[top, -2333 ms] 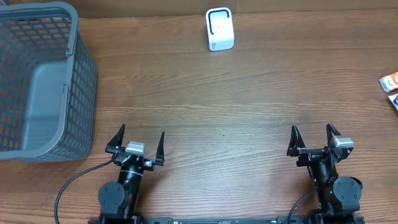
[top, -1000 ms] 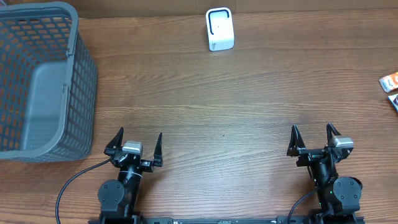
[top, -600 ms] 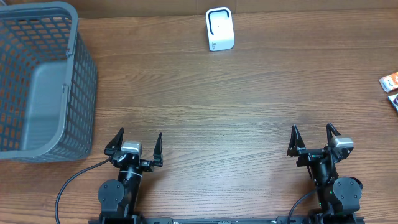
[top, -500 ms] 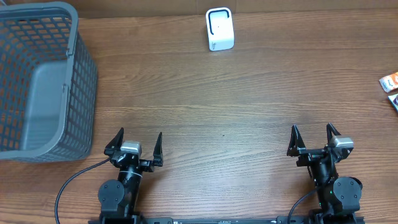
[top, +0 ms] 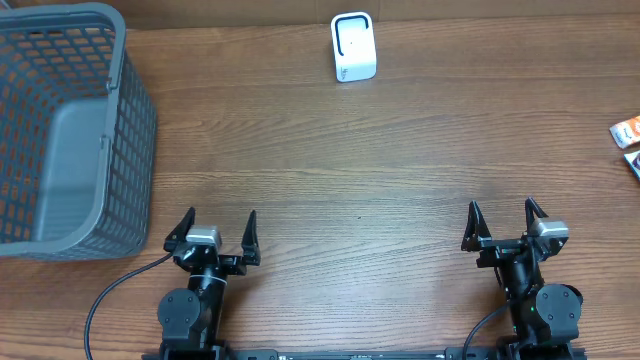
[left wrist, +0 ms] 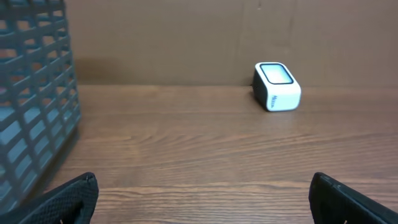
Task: Scan the item barcode
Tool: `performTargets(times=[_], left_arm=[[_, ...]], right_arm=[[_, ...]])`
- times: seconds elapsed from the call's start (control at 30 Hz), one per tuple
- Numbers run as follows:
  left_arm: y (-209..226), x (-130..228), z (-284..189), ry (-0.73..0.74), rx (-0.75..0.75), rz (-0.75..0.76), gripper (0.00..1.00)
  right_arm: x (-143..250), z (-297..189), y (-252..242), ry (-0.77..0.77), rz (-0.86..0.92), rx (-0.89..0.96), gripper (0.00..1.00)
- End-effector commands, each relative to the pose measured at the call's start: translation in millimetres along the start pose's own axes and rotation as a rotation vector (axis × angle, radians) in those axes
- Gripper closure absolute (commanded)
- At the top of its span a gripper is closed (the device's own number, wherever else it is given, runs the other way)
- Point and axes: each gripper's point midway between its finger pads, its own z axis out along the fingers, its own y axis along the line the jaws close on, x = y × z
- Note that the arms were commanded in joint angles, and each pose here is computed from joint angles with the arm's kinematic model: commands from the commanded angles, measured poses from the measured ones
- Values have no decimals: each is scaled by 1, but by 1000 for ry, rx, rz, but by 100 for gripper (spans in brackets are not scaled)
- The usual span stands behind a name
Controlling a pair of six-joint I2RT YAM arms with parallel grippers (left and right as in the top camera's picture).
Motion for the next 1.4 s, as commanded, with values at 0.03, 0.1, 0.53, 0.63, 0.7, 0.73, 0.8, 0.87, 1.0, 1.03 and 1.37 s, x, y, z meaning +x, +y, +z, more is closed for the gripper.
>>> performTargets(times=[0.03,0.1,0.53,0.63,0.7,0.73,0.8,0.87,1.0,1.03,1.37], left_arm=[[16,0,-1,-7,-87,13,0],[19,0,-1,-9,-106,20,0],[27,-1,-2,-13,-139,-13,0],[29,-1,-2,-14,-150,-12,0],[29,-1,-3,-14,-154,-8,0],[30,-1,-3,-15,-158,-8,0],[32,-2,-3,-17,-173,-6,0],[35,-3,-4,-20,-191,-5,0],[37,-3,-4,-19,-198,19,0],[36,-3,-4,-17,-193,30,0],[30,-2,-3,-16,-160,36,0]], right_arm=[[2,0,1,-5,-1,-8,0],[2,0,1,-5,-1,-8,0],[2,0,1,-5,-1,-8,0],[2,0,1,-5,-1,-8,0],[2,0,1,-5,-1,-8,0],[2,0,1,-5,-1,-8,0],[2,0,1,-5,-1,-8,0],[2,0,1,-5,-1,-8,0],[2,0,1,-5,-1,-8,0],[2,0,1,-5,-1,-8,0],[2,0,1,-5,-1,-8,0]])
